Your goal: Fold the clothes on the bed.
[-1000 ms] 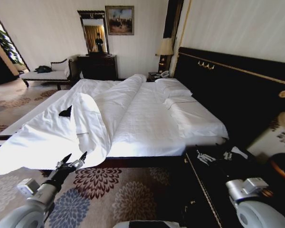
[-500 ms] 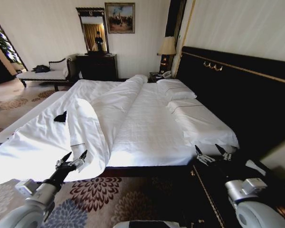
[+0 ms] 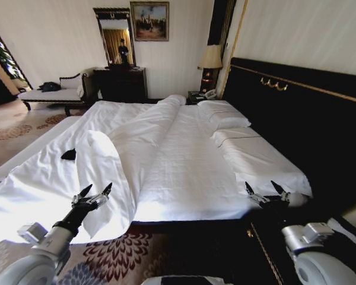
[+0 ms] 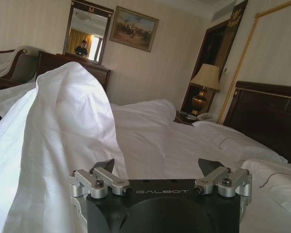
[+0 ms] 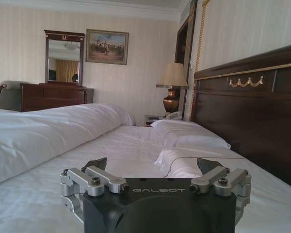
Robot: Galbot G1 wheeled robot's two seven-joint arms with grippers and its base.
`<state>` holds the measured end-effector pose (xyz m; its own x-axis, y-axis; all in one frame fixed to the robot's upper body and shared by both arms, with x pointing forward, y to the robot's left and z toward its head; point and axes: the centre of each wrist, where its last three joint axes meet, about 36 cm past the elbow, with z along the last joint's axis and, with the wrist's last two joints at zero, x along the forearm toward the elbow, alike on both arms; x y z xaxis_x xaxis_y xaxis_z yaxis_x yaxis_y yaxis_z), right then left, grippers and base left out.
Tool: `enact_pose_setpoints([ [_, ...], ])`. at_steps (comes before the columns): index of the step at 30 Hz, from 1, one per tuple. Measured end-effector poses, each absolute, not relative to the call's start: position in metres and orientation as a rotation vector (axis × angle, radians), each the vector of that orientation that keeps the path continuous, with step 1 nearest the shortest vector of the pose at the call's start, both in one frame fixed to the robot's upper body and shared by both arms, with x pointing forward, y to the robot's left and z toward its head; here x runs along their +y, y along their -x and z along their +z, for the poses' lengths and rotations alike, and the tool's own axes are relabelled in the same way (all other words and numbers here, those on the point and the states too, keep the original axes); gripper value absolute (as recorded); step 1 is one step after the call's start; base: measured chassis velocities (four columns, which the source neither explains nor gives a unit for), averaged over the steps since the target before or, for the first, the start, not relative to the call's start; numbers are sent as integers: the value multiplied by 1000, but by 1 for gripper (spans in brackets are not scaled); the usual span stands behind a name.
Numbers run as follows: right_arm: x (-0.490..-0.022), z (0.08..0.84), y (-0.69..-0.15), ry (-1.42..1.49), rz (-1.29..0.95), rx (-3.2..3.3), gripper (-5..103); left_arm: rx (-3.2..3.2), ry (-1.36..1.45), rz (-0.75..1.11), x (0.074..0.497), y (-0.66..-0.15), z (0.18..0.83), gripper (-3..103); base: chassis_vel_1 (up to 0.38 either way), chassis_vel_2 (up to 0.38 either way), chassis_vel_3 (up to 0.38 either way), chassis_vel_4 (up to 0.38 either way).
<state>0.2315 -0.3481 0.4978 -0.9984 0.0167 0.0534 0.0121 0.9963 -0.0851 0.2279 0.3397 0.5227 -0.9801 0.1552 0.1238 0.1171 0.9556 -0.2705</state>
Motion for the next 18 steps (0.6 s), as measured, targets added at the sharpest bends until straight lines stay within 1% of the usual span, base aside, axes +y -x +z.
enact_pose_setpoints([
  [3,-348,498,-232,22,130,-3085,100,-2961,203,396,341,-227,522,98,-162,144,149,-144],
  [4,-348,498,-232,21,131,-3085,100,-2961,202,396,341,-227,522,96,-124,148,130,-135],
  [6,-348,498,-232,20,131,-3086,100,-2961,200,396,341,-227,522,98,-133,151,142,-149],
  [18,-348,498,-232,28,125,-3088,100,-2989,226,387,336,-226,530,98,-139,135,130,-137],
])
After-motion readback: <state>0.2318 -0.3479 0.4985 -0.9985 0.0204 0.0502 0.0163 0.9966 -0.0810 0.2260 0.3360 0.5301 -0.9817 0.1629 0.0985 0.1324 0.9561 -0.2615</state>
